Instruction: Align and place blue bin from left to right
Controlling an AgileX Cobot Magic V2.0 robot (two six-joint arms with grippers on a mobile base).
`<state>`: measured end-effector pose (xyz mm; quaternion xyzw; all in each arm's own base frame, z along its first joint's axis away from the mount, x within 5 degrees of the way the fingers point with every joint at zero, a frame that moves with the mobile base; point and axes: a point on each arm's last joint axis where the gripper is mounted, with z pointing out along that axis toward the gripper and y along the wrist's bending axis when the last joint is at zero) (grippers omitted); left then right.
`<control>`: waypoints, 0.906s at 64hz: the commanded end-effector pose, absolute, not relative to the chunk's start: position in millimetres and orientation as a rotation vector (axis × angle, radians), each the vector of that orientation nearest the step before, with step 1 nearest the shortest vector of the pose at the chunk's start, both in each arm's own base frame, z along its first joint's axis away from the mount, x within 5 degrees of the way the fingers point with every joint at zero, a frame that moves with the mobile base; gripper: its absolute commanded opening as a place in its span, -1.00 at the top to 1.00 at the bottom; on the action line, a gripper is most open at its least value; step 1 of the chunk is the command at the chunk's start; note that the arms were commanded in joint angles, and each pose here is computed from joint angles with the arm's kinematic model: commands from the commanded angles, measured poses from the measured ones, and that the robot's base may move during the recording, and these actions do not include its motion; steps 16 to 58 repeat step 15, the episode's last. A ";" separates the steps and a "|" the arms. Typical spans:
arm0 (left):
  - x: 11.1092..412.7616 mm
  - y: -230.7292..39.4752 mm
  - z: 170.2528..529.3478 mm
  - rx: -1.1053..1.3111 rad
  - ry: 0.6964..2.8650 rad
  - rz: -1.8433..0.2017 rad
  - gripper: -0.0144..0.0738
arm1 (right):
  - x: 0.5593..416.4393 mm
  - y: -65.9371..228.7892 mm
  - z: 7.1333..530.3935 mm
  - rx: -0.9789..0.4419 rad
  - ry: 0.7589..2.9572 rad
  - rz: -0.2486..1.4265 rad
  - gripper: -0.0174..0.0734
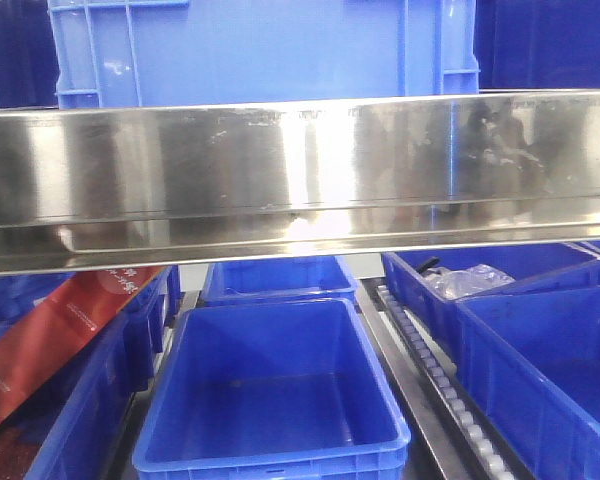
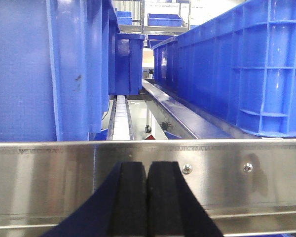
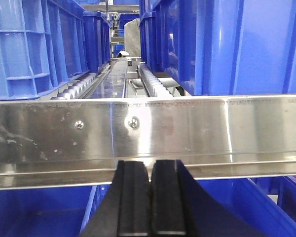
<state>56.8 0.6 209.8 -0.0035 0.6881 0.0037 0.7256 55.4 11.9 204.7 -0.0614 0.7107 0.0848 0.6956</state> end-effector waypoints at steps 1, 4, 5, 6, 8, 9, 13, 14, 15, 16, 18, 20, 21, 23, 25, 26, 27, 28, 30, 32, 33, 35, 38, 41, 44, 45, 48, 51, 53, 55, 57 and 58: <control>56.2 0.7 212.2 -0.015 1.495 0.005 0.93 | 55.3 11.4 204.6 -0.137 1.575 0.176 0.96; 56.2 0.7 212.2 -0.015 1.495 0.005 0.93 | 55.3 11.4 204.6 -0.137 1.575 0.176 0.96; 56.2 0.7 212.2 -0.015 1.495 0.005 0.93 | 55.3 11.4 204.6 -0.137 1.575 0.176 0.96; 56.2 0.7 212.2 -0.015 1.495 0.005 0.93 | 55.3 11.4 204.6 -0.137 1.575 0.176 0.96; 56.2 0.7 212.2 -0.015 1.495 0.005 0.93 | 55.3 11.4 204.6 -0.137 1.575 0.176 0.96; 56.2 0.7 212.2 -0.015 1.495 0.005 0.93 | 55.3 11.4 204.6 -0.137 1.575 0.176 0.96; 56.2 0.7 212.2 -0.015 1.495 0.005 0.93 | 55.3 11.4 204.6 -0.137 1.575 0.176 0.96; 56.2 0.7 212.2 -0.015 1.495 0.005 0.93 | 55.3 11.4 204.6 -0.137 1.575 0.176 0.96; 56.2 0.7 212.2 -0.015 1.495 0.005 0.93 | 55.3 11.4 204.6 -0.137 1.575 0.176 0.96; 56.2 0.7 212.2 -0.015 1.495 0.005 0.93 | 55.3 11.4 204.6 -0.137 1.575 0.176 0.96; 56.2 0.7 212.2 -0.015 1.495 0.005 0.93 | 55.3 11.4 204.6 -0.137 1.575 0.176 0.96; 56.2 0.7 212.2 -0.015 1.495 0.005 0.93 | 55.3 11.4 204.6 -0.137 1.575 0.176 0.96; 56.2 0.7 212.2 -0.015 1.495 0.005 0.93 | 55.3 11.4 204.6 -0.137 1.575 0.176 0.96; 56.2 0.7 212.2 -0.015 1.495 0.005 0.93 | 55.3 11.4 204.6 -0.137 1.575 0.176 0.96; 56.2 0.7 212.2 -0.015 1.495 0.005 0.93 | 55.3 11.4 204.6 -0.137 1.575 0.176 0.96; 56.2 0.7 212.2 -0.015 1.495 0.005 0.93 | 55.3 11.4 204.6 -0.137 1.575 0.176 0.96; 56.2 0.7 212.2 -0.015 1.495 0.005 0.93 | 55.3 11.4 204.6 -0.137 1.575 0.176 0.96; 56.2 0.7 212.2 -0.015 1.495 0.005 0.93 | 55.3 11.4 204.6 -0.137 1.575 0.176 0.96; 56.2 0.7 212.2 -0.015 1.495 0.005 0.93 | 55.3 11.4 204.6 -0.137 1.575 0.176 0.96; 56.2 0.7 212.2 -0.015 1.495 0.005 0.93 | 55.3 11.4 204.6 -0.137 1.575 0.176 0.96; 56.2 0.7 212.2 -0.015 1.495 0.005 0.93 | 55.3 11.4 204.6 -0.137 1.575 0.176 0.96; 56.2 0.7 212.2 -0.015 1.495 0.005 0.93 | 55.3 11.4 204.6 -0.137 1.575 0.176 0.96; 56.2 0.7 212.2 -0.015 1.495 0.005 0.93 | 55.3 11.4 204.6 -0.137 1.575 0.176 0.96; 56.2 0.7 212.2 -0.015 1.495 0.005 0.93 | 55.3 11.4 204.6 -0.137 1.575 0.176 0.96; 56.2 0.7 212.2 -0.015 1.495 0.005 0.93 | 55.3 11.4 204.6 -0.137 1.575 0.176 0.96; 56.2 0.7 212.2 -0.015 1.495 0.005 0.93 | 55.3 11.4 204.6 -0.137 1.575 0.176 0.96; 56.2 0.7 212.2 -0.015 1.495 0.005 0.93 | 55.3 11.4 204.6 -0.137 1.575 0.176 0.96; 56.2 0.7 212.2 -0.015 1.495 0.005 0.93 | 55.3 11.4 204.6 -0.137 1.575 0.176 0.96; 56.2 0.7 212.2 -0.015 1.495 0.005 0.93 | 55.3 11.4 204.6 -0.137 1.575 0.176 0.96; 56.2 0.7 212.2 -0.015 1.495 0.005 0.93 | 55.3 11.4 204.6 -0.137 1.575 0.176 0.96; 56.2 0.7 212.2 -0.015 1.495 0.005 0.93 | 55.3 11.4 204.6 -0.137 1.575 0.176 0.96; 56.2 0.7 212.2 -0.015 1.495 0.005 0.93 | 55.3 11.4 204.6 -0.137 1.575 0.176 0.96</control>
